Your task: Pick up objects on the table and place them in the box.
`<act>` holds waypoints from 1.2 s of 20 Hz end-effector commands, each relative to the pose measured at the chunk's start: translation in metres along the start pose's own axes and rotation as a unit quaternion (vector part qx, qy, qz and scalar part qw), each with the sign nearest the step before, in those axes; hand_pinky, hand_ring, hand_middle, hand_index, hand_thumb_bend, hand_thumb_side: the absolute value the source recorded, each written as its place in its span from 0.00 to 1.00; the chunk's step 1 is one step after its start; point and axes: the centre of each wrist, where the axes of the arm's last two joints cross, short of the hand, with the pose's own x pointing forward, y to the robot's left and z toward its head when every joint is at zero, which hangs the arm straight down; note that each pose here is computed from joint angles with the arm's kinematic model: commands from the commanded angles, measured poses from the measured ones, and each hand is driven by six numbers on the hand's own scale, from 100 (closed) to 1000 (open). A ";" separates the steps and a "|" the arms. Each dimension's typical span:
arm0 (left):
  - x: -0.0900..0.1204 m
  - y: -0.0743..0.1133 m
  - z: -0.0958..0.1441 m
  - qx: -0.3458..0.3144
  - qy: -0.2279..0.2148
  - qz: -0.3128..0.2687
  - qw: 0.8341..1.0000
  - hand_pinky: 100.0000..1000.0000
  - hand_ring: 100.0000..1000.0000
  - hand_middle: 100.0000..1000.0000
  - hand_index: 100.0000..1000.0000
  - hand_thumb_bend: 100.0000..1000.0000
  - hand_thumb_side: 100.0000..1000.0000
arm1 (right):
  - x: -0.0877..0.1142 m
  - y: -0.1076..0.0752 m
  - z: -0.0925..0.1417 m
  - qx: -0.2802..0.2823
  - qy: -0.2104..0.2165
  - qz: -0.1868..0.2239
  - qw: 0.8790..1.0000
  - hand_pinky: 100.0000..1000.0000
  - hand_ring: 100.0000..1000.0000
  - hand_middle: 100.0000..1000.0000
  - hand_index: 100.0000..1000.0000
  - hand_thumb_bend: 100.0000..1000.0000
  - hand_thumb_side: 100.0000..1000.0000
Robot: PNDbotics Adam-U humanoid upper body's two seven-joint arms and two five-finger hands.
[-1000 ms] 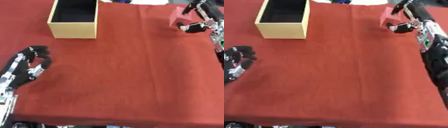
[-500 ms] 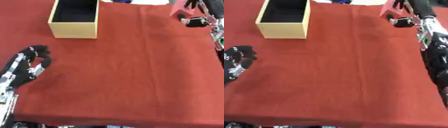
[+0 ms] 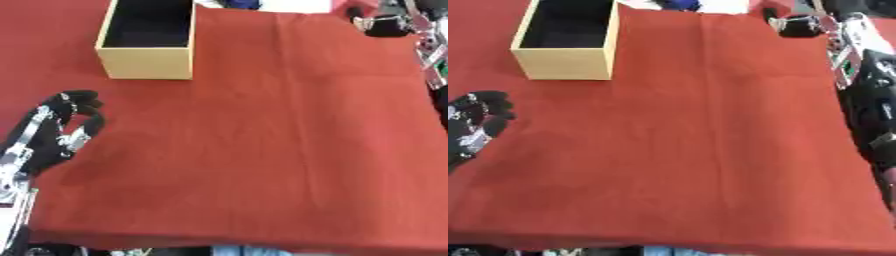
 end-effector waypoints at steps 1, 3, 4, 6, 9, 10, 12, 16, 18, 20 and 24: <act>0.003 0.002 -0.001 -0.004 -0.004 -0.004 1.000 1.00 0.60 0.60 0.76 0.51 0.47 | 0.021 -0.020 -0.032 -0.029 -0.057 -0.012 0.998 0.60 0.59 0.26 0.39 0.27 0.00; 0.003 0.002 0.000 -0.006 -0.003 -0.003 1.000 1.00 0.60 0.60 0.76 0.50 0.47 | 0.034 -0.021 -0.043 -0.031 -0.086 -0.025 0.996 0.60 0.59 0.26 0.39 0.27 0.00; 0.003 0.001 -0.001 -0.008 -0.004 -0.003 1.000 1.00 0.60 0.60 0.76 0.51 0.47 | 0.041 -0.021 -0.047 -0.031 -0.099 -0.031 0.994 0.60 0.59 0.26 0.39 0.27 0.00; 0.003 0.000 -0.001 -0.012 -0.004 -0.002 1.000 1.00 0.60 0.60 0.76 0.50 0.47 | 0.054 -0.019 -0.056 -0.029 -0.124 -0.043 0.991 0.60 0.59 0.27 0.39 0.27 0.00; 0.003 -0.001 -0.002 -0.019 -0.006 0.000 1.000 1.00 0.60 0.60 0.76 0.50 0.47 | 0.070 -0.013 -0.064 -0.019 -0.147 -0.058 0.987 0.60 0.59 0.27 0.39 0.28 0.00; 0.003 -0.002 -0.003 -0.021 -0.008 0.001 1.000 1.00 0.60 0.60 0.76 0.50 0.47 | 0.075 -0.010 -0.067 -0.015 -0.151 -0.063 0.986 0.60 0.59 0.27 0.39 0.28 0.00; 0.004 -0.003 -0.004 -0.026 -0.010 0.002 1.000 1.00 0.60 0.60 0.76 0.50 0.47 | 0.083 -0.004 -0.070 -0.007 -0.158 -0.069 0.985 0.60 0.59 0.27 0.39 0.28 0.00; 0.004 -0.004 -0.005 -0.029 -0.012 0.003 0.999 1.00 0.60 0.60 0.76 0.50 0.47 | 0.089 0.001 -0.072 -0.001 -0.164 -0.073 0.984 0.60 0.59 0.27 0.39 0.28 0.00; 0.006 -0.007 -0.008 -0.036 -0.017 0.006 0.999 1.00 0.60 0.60 0.75 0.51 0.47 | 0.099 0.009 -0.075 0.008 -0.174 -0.081 0.981 0.60 0.59 0.27 0.39 0.28 0.00; 0.008 -0.011 -0.013 -0.050 -0.024 0.012 0.998 1.00 0.60 0.60 0.75 0.50 0.47 | 0.108 0.018 -0.075 0.020 -0.179 -0.087 0.980 0.60 0.59 0.27 0.40 0.28 0.00; 0.012 -0.019 -0.020 -0.075 -0.036 0.021 0.996 1.00 0.60 0.60 0.75 0.50 0.47 | 0.117 0.029 -0.075 0.033 -0.185 -0.091 0.978 0.60 0.59 0.27 0.40 0.28 0.00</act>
